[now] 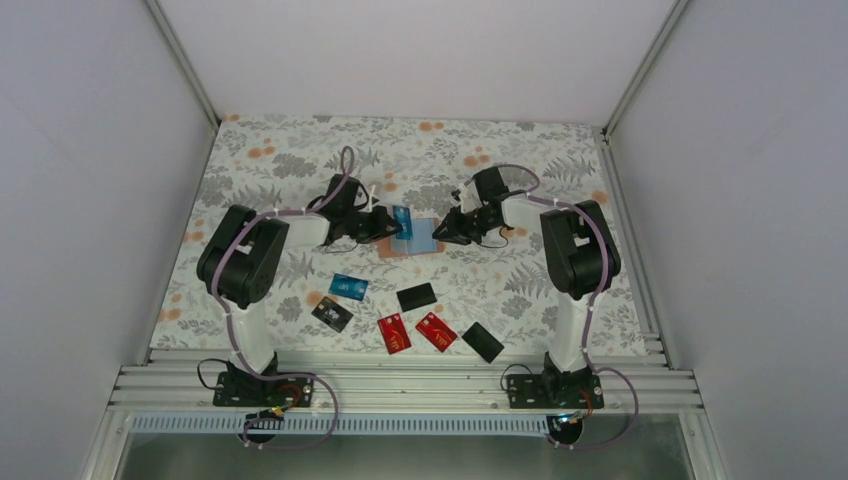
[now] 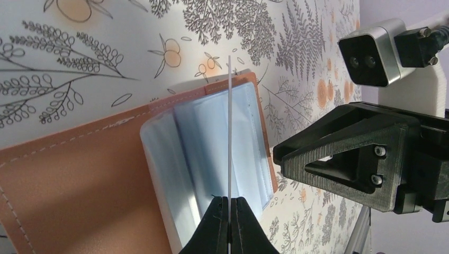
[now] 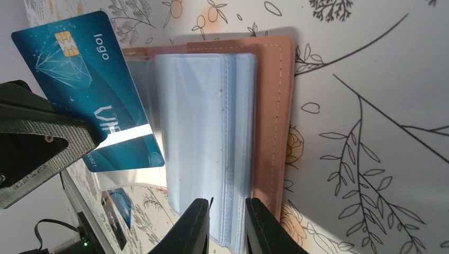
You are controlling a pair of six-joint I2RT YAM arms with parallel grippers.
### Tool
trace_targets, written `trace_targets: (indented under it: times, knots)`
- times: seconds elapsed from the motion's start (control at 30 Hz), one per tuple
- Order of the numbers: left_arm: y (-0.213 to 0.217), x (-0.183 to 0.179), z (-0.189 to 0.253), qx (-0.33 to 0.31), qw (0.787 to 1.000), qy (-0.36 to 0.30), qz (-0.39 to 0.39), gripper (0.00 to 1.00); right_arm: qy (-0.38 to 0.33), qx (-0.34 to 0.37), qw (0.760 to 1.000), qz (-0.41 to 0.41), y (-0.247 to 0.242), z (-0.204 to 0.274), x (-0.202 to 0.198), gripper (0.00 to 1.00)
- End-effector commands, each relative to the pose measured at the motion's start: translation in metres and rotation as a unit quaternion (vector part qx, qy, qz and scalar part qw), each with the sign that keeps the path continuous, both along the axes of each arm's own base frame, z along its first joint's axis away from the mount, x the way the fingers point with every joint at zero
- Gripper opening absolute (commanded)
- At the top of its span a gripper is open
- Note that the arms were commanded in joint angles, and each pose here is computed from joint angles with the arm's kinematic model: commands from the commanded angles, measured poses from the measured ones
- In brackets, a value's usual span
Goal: Put the credit cards into the card holder
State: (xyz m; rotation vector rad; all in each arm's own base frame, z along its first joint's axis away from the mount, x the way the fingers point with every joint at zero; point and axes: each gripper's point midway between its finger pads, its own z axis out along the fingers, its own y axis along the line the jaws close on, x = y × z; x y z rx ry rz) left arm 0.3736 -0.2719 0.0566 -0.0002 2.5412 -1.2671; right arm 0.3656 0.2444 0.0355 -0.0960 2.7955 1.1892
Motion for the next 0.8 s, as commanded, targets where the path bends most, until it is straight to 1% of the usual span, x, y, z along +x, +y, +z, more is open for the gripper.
trace_targets:
  times: [0.0,0.47,0.77]
  knots:
    - [-0.005,-0.006,-0.005,-0.02,1.0,0.023,0.004,0.02,-0.004,-0.002,1.0,-0.005,-0.002,-0.006,0.0,0.2]
    - [-0.013,-0.015,-0.024,-0.001,0.998,0.068,0.003,0.02,0.015,0.01,1.0,-0.005,-0.001,-0.011,-0.01,0.2]
    - [-0.014,-0.018,-0.032,0.009,0.997,0.081,0.002,0.02,0.017,0.017,1.0,-0.003,0.0,-0.007,-0.014,0.2]
